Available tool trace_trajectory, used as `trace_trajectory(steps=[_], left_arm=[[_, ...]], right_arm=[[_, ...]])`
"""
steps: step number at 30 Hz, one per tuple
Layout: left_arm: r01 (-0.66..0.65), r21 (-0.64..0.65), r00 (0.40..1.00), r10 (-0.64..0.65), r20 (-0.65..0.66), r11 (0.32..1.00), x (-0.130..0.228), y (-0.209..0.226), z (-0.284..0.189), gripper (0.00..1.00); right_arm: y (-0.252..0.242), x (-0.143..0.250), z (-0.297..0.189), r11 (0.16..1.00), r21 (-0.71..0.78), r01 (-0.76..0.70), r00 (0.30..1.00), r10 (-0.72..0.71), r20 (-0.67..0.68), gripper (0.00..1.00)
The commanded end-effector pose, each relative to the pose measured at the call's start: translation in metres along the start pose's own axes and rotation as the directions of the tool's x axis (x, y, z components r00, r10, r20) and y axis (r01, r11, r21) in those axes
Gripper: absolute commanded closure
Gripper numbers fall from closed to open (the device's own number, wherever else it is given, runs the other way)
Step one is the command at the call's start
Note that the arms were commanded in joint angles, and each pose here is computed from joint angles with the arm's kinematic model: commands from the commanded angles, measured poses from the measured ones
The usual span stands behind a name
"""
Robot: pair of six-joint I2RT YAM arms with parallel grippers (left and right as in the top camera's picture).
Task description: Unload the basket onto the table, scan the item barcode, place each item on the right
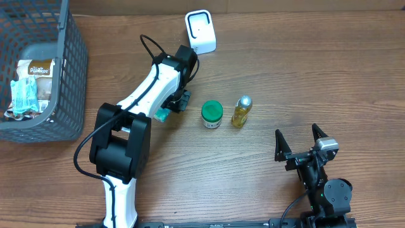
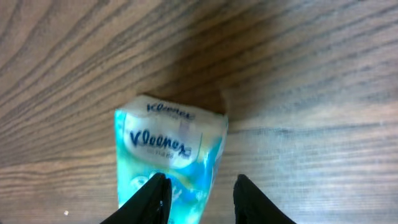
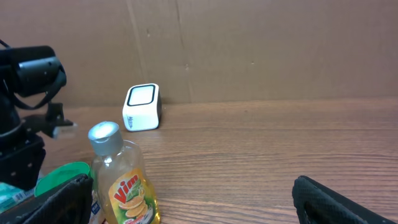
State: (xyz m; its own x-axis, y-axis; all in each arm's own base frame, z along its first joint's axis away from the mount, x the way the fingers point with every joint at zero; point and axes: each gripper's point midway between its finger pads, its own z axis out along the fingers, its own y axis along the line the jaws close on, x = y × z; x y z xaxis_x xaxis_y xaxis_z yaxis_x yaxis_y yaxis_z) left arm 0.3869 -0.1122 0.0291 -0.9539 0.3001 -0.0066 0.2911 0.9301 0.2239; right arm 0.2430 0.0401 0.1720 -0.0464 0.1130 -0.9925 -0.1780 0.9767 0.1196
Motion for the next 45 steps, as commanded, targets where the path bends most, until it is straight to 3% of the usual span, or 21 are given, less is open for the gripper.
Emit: trace_trajectory(steps=[1,5,7,9,15,19,23,25,28,32,39,45], left_arm=[[0.009,-0.043,1.000,-0.010,-0.017,0.999,0.010,0.004,0.019,0.64],[0.017,-0.070,1.000,-0.017,0.001,0.997,0.013,0.006,0.034,0.64],[0.019,-0.069,1.000,-0.019,0.005,0.997,0.014,0.005,0.040,0.69],[0.020,-0.069,1.000,-0.019,0.006,0.997,0.015,0.005,0.043,0.96],[0.093,-0.020,0.996,-0.093,0.012,0.995,0.008,0.000,0.029,0.96],[0.128,0.163,0.991,-0.133,0.021,0.978,-0.012,-0.015,-0.009,0.96],[0.105,0.476,0.986,-0.152,0.061,0.873,-0.039,-0.040,-0.060,0.96],[0.070,0.630,0.984,-0.157,0.083,0.774,-0.048,-0.053,-0.082,0.96],[0.047,0.760,0.981,-0.172,0.086,0.648,-0.053,-0.060,-0.098,0.96],[0.031,0.817,0.984,-0.160,0.076,0.576,-0.048,-0.062,-0.101,0.96],[0.028,0.821,0.989,-0.133,0.059,0.570,-0.034,-0.070,-0.072,0.96],[0.077,0.861,0.980,-0.198,0.027,0.503,-0.033,-0.066,-0.052,0.96]], right_arm=[[-0.002,0.002,0.000,1.000,0.008,0.009,1.000,-0.009,0.005,0.00],[-0.002,0.002,0.000,1.000,0.008,0.009,1.000,-0.009,0.005,0.00],[-0.002,0.002,0.000,1.000,0.008,0.009,1.000,-0.009,0.005,0.00],[-0.002,0.002,0.000,1.000,0.008,0.009,1.000,-0.009,0.005,0.00],[-0.002,0.002,0.000,1.000,0.008,0.009,1.000,-0.009,0.005,0.00],[-0.002,0.002,0.000,1.000,0.008,0.009,1.000,-0.009,0.005,0.00],[-0.002,0.002,0.000,1.000,0.008,0.009,1.000,-0.009,0.005,0.00],[-0.002,0.002,0.000,1.000,0.008,0.009,1.000,-0.009,0.005,0.00],[-0.002,0.002,0.000,1.000,0.008,0.009,1.000,-0.009,0.005,0.00],[-0.002,0.002,0.000,1.000,0.008,0.009,1.000,-0.009,0.005,0.00],[-0.002,0.002,0.000,1.000,0.008,0.009,1.000,-0.009,0.005,0.00],[-0.002,0.002,0.000,1.000,0.008,0.009,1.000,-0.009,0.005,0.00]])
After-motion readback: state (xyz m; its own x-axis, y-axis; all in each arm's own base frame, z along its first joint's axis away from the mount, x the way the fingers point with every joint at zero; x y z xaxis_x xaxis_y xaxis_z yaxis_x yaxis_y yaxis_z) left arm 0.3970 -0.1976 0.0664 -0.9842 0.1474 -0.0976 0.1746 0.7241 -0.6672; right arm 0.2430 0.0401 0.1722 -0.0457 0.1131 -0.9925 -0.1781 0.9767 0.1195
